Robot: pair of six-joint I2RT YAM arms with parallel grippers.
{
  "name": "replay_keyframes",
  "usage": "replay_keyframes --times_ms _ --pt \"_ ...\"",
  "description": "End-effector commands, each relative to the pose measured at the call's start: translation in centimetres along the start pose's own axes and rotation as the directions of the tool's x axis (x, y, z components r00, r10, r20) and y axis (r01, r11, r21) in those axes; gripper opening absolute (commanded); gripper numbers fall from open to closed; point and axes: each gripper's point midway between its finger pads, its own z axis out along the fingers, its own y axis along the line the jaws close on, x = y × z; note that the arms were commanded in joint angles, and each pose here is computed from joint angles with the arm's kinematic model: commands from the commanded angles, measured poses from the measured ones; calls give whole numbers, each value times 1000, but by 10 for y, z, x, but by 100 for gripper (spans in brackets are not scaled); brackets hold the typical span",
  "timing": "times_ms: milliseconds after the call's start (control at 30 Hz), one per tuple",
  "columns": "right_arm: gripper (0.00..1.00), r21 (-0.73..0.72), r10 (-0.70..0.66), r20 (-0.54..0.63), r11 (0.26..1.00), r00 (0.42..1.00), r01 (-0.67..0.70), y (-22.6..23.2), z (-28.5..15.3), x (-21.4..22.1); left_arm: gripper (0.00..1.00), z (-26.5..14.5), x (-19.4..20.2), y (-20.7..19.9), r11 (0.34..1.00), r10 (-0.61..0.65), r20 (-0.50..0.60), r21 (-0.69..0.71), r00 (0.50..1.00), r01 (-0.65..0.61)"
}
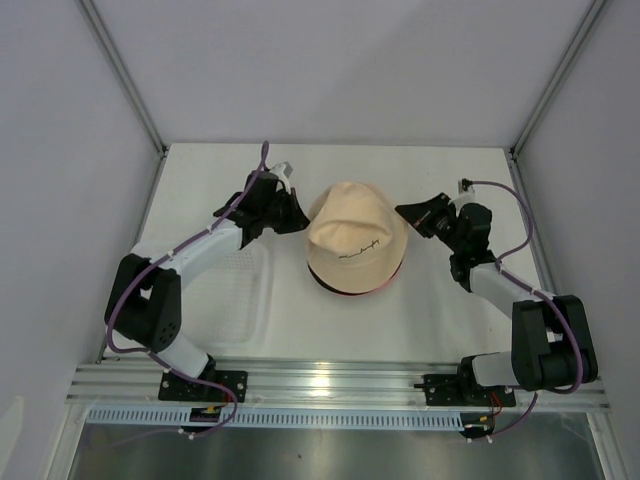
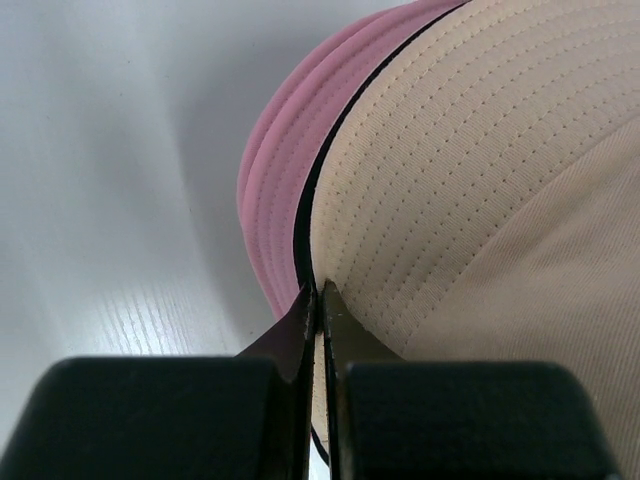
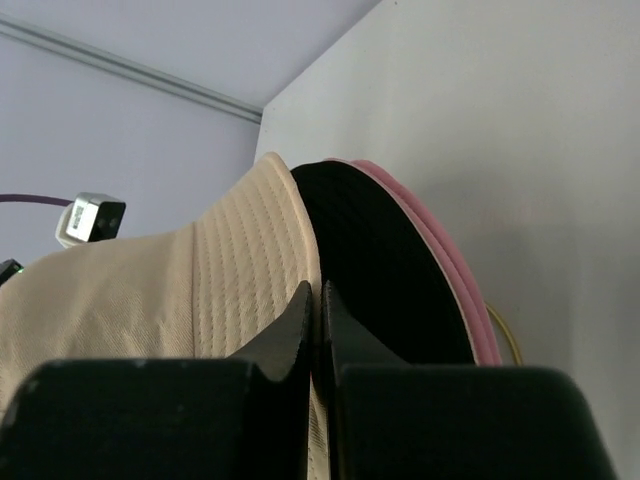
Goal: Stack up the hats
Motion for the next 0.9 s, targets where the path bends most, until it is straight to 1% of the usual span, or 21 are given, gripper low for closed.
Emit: replay_keyframes --times_ms 0,67,167,267,300,367,533,633,667,767,800,867 --pt "0 65 -44 -28 997 999 45 -18 0 9 1 -9 -20 -5 1000 28 61 4 998 -29" --pt "0 110 -48 -47 993 998 52 -34 -4 19 1 -14 -20 1 1000 20 70 -13 997 -20" --pt "0 141 -38 -63 989 997 47 -51 -8 32 1 -22 -23 7 999 29 96 -45 995 -25" --pt "0 195 -67 -98 977 993 85 -69 -7 49 1 -25 -21 12 997 36 96 -72 995 -29" --pt "0 226 -107 -97 966 989 127 -76 -6 50 1 -26 -22 15 996 40 100 -87 994 -32" --pt "0 255 -129 -133 954 983 160 -84 -5 65 1 -26 -20 19 994 42 94 -108 995 -32" --pt "0 359 -251 -142 888 957 286 -101 -8 77 1 -23 -12 37 985 41 89 -172 995 -26" --pt "0 395 -303 -140 856 943 334 -106 -8 81 1 -19 -2 49 978 28 76 -210 997 -11" --pt "0 423 -313 -129 841 941 338 -110 -9 80 1 -19 -1 50 977 25 83 -211 996 -7" --pt "0 445 -315 -121 830 941 335 -115 -14 82 1 -24 2 48 982 34 107 -188 994 -13" --pt "0 442 -318 -114 832 941 335 -112 -15 81 2 -26 4 49 983 35 111 -183 993 -14" --pt "0 433 -323 -102 837 941 334 -106 -16 77 16 -38 -3 40 988 53 153 -153 987 -29"
